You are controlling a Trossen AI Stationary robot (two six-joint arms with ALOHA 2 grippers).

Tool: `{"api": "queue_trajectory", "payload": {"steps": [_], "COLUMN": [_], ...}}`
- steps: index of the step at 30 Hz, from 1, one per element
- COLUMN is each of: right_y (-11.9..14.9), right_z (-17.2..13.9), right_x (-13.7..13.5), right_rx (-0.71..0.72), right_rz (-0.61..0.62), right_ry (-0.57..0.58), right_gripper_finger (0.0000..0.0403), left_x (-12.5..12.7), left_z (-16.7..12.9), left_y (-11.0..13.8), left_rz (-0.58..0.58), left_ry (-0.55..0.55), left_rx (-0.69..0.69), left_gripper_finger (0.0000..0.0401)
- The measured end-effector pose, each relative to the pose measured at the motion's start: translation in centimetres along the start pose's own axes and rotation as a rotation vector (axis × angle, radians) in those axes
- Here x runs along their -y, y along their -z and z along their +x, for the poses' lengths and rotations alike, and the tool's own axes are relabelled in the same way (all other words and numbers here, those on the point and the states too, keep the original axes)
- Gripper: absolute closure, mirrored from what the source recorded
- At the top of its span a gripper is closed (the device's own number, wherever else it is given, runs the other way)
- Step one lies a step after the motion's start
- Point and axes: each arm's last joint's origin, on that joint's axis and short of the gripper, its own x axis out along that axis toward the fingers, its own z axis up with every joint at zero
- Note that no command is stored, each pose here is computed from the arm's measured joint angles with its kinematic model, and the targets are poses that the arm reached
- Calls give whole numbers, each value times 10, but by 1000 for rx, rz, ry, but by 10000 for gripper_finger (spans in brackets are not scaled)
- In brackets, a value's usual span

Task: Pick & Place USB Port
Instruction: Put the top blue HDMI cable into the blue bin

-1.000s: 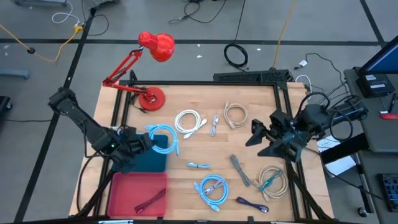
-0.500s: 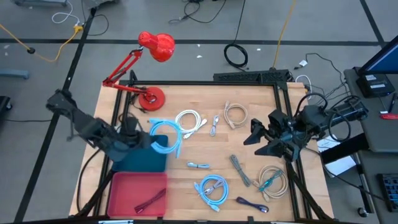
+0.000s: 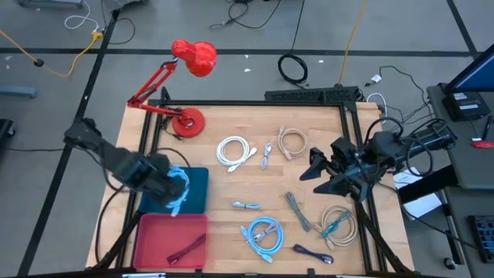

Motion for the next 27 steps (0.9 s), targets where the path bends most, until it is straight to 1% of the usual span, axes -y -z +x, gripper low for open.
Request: {"api": "queue_trajectory", "payload": {"steps": [4,7,12,16,22,24,27], "right_y": [2,2,3,3,3,3,3], "right_z": [2,3,3,3,3,3,3], "right_x": [1,2,2,2,2,2,2], "right_rx": [-8,-12,-13,-13,-13,-13,-13], "right_rz": [4,18,27,27,15,11,9], "right_ry": [2,4,5,4,4,4,4], "right_gripper_finger": [165,165,165,165,165,165,165], "left_x": [3,3,6,8,16,17,19], "left_z": [27,33,29,29,33,36,39], "left_y": [4,5,4,4,5,4,3], "left_rz": [9,-4,-30,-39,-45,-53,-58], "left_ry": [-110,-138,-96,-76,7,13,-10], "left_rx": [41,53,94,92,109,121,132], "left_gripper_finger": [366,366,366,366,366,366,366]}}
